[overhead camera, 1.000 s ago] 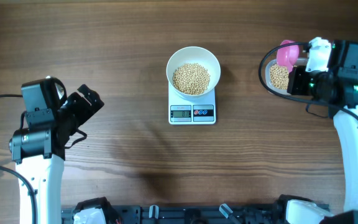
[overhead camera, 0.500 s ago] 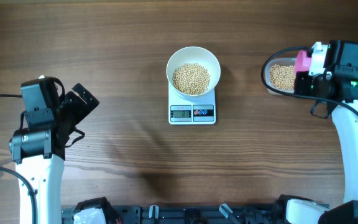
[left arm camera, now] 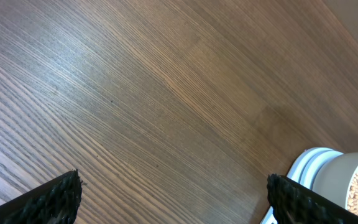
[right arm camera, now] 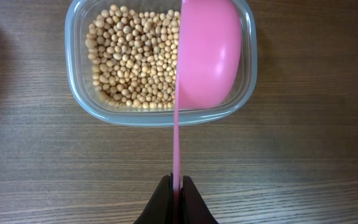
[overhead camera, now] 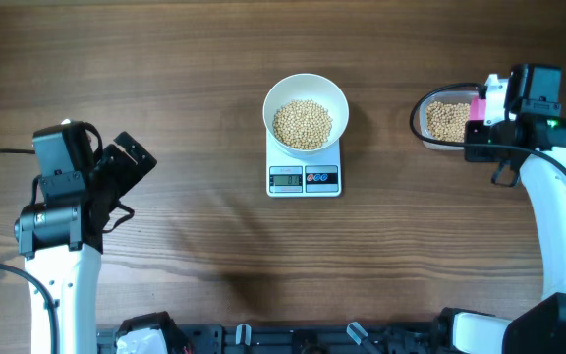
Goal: Scoop item into bowl and weigh 150g on scale
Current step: 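Lower the scoop into the soybeans with the right gripper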
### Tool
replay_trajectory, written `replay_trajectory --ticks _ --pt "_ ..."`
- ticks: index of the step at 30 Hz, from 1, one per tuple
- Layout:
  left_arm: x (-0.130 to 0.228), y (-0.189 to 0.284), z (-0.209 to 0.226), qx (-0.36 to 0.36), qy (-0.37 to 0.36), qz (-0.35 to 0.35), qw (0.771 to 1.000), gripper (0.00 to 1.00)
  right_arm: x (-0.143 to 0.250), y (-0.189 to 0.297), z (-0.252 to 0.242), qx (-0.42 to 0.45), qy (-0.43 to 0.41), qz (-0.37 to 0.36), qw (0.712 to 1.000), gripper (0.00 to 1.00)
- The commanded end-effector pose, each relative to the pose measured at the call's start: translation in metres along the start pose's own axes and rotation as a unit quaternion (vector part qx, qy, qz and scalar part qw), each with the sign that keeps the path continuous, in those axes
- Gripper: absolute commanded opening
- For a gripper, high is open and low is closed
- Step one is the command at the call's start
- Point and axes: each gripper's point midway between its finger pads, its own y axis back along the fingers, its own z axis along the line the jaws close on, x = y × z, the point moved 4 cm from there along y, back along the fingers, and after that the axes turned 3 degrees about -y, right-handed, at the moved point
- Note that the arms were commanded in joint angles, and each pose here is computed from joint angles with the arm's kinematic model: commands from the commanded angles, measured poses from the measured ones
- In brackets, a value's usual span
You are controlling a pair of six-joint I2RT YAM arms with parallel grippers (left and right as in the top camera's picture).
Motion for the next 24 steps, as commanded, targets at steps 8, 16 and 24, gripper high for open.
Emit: replay_trajectory --ticks 8,16,24 --pt "-0.008 -0.001 0.001 -0.003 0.001 -0.02 1.0 1.0 0.001 -0.006 -0.003 0.011 0.011 0.007 1.0 0.04" --pt "-0.009 0.0 0.0 -0.002 0.0 -0.022 1.0 1.0 -0.001 -0.006 -0.018 0.069 0.04 0.009 0.997 0.04" --pt "-0.009 0.0 0.0 -0.002 0.0 -0.022 1.0 1.0 -0.006 -0.012 -0.018 0.07 0.05 0.004 0.996 0.04"
